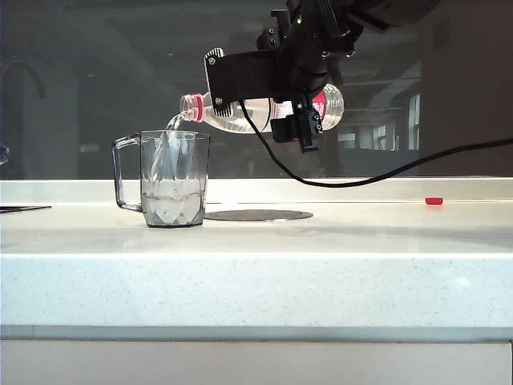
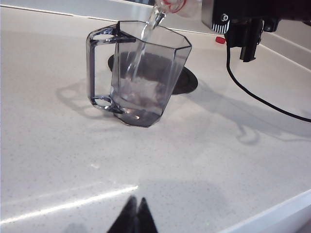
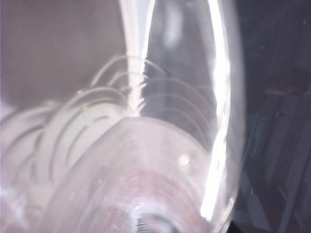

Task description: Pick up the mineral water bottle on the table and pour water into the mug until it's half full.

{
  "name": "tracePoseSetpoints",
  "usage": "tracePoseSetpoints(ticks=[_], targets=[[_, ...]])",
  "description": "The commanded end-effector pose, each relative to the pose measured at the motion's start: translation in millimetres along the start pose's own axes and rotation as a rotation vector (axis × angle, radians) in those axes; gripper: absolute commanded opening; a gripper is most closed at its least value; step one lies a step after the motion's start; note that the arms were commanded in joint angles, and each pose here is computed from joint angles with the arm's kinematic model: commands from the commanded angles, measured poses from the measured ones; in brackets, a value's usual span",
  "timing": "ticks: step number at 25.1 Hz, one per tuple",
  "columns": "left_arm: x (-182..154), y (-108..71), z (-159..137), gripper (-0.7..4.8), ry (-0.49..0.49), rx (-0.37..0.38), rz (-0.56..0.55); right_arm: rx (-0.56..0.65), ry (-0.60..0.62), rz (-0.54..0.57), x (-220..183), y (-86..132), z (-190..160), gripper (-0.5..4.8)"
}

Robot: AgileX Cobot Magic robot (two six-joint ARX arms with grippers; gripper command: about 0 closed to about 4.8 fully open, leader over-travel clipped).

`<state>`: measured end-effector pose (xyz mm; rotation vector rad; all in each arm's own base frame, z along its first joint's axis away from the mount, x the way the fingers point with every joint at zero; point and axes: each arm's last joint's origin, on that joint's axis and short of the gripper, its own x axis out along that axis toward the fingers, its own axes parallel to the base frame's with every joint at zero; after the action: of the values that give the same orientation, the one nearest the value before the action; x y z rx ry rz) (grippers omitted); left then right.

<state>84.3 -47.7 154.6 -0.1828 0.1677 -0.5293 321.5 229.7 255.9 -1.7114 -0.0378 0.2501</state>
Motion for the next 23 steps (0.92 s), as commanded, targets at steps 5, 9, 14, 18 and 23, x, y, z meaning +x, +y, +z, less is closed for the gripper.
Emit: tracePoseSetpoints(ticks=[5, 9, 14, 18, 23], targets=[[-0.2, -0.5, 1.5, -0.05, -0.009, 0.004, -0.006, 0.040, 0.034, -0.058, -1.8, -11.5, -2.4, 3.53], [-0.2, -0.5, 1.5, -0.04, -0.009, 0.004, -0.006, 0.040, 0.043, -0.058, -1.8, -11.4, -2.6, 3.53], [-0.2, -0.5, 1.5, -0.05, -0.009, 0.004, -0.006, 0.063, 0.044, -0.057, -1.8, -11.4, -2.7, 3.53], [-0.2, -0.5, 1.5, -0.05, -0.009, 0.004, -0.006, 0.067, 0.043, -0.057, -1.9, -11.2, -2.5, 3.53], [-0.2, -0.5, 1.5, -0.05, -0.009, 0.004, -0.006, 0.058, 0.043, -0.035, -1.8, -8.9, -2.3, 3.40]])
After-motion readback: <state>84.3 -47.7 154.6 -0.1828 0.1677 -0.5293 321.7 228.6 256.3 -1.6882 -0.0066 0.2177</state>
